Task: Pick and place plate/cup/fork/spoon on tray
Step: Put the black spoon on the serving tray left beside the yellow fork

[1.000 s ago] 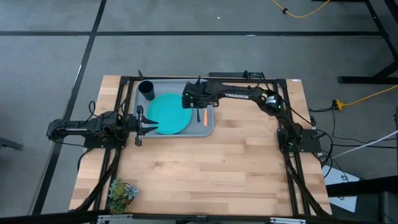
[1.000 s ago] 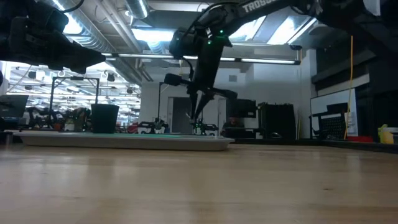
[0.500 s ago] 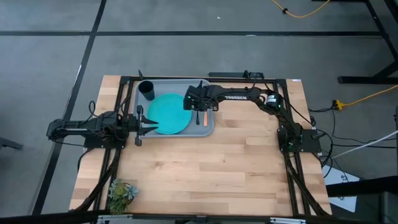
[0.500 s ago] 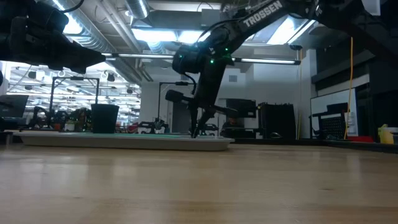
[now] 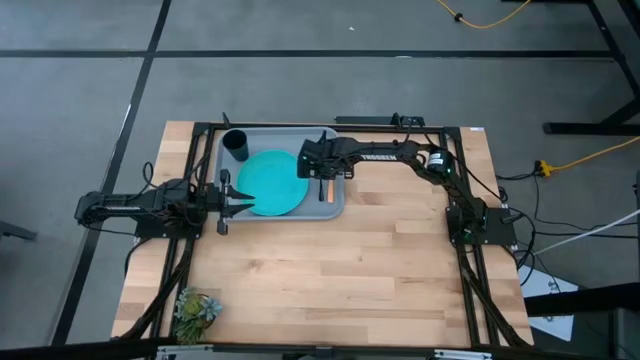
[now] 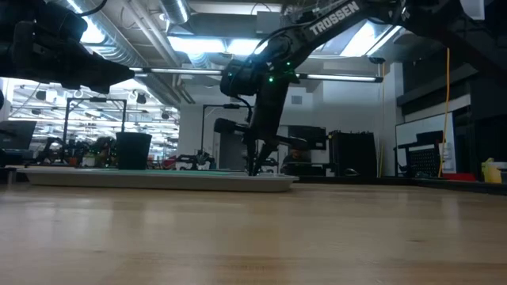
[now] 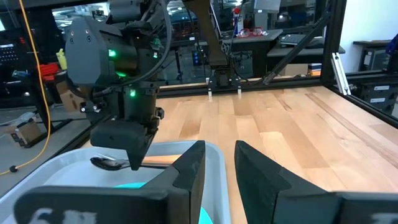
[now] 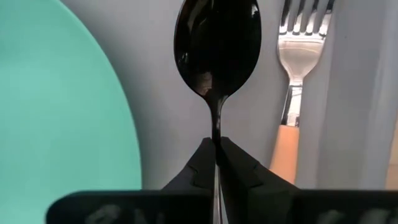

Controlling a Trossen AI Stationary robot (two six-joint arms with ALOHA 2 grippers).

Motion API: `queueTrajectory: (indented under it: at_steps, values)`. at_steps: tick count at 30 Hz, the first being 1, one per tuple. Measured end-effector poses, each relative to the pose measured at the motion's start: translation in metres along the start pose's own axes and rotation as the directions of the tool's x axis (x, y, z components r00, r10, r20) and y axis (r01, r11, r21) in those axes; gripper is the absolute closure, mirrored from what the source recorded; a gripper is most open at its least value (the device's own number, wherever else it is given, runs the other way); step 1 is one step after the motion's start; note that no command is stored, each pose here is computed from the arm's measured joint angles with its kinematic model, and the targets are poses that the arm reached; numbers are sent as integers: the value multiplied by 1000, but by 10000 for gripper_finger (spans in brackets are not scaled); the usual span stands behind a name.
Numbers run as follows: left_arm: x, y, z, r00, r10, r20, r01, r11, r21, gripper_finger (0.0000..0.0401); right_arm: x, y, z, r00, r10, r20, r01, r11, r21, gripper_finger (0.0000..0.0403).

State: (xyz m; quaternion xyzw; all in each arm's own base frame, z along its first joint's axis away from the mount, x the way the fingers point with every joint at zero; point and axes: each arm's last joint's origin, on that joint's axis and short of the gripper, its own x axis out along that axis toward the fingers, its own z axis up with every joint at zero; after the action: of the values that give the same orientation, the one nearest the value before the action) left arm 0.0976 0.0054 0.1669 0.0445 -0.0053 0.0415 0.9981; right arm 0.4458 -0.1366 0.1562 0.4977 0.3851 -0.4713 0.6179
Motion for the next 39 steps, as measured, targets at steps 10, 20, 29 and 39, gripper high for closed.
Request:
queueTrajectory:
  at_steps: [10,20,29,39]
  values:
    - [0,0,0,1000,0,0,0,1000,0,321,0,0,0,1000,-7,20,7,1000,-1,388]
    - [0,0,0,1000,0,0,0,1000,0,321,0,-1,-1,1000,-18,15,19,1000,-10,363]
    - [0,0,0,1000,0,0,0,1000,0,321,0,-1,-1,1000,-17,16,17,1000,-5,318]
    - [0,0,0,1000,0,0,0,1000,0,321,0,4,-1,998,20,56,-17,999,-52,320]
